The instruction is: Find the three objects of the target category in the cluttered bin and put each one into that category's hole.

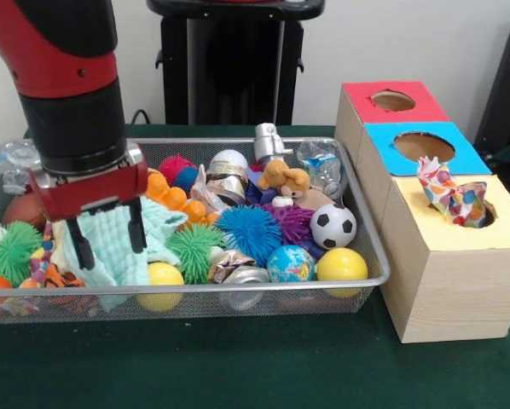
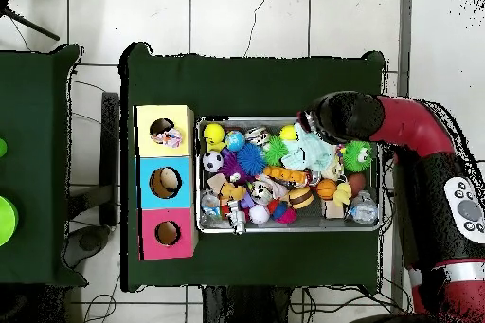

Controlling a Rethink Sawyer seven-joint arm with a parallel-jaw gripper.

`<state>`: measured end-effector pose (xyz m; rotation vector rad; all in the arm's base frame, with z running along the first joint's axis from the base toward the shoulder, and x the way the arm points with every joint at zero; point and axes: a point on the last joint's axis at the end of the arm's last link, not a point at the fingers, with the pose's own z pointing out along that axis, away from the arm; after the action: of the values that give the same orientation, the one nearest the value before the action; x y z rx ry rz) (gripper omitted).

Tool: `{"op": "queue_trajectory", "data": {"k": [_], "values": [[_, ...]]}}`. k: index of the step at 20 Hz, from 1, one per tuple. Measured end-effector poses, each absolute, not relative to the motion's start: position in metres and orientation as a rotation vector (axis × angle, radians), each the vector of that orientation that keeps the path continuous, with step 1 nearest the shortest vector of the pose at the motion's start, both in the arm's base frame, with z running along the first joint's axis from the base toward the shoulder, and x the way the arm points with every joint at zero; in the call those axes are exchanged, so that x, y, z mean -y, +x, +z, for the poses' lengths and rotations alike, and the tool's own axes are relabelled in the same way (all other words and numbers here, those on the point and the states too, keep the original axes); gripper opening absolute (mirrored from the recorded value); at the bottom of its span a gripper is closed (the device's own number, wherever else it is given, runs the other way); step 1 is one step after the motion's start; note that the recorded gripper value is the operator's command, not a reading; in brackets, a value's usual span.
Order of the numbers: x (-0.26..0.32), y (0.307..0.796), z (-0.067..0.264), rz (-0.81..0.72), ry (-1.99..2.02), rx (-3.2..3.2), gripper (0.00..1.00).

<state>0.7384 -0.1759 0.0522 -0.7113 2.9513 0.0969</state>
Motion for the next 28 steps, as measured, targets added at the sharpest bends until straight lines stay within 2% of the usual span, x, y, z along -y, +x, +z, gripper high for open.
{"op": "queue_trajectory", "data": {"k": [9, 18, 28], "values": [[0.169, 0.736, 0.030, 0.119, -0.701, -2.930, 1.00], [0.185, 0.735, 0.054, 0.075, -0.689, -2.921, 1.00], [0.248, 0.721, 0.080, 0.008, -0.585, -2.930, 1.00]]}}
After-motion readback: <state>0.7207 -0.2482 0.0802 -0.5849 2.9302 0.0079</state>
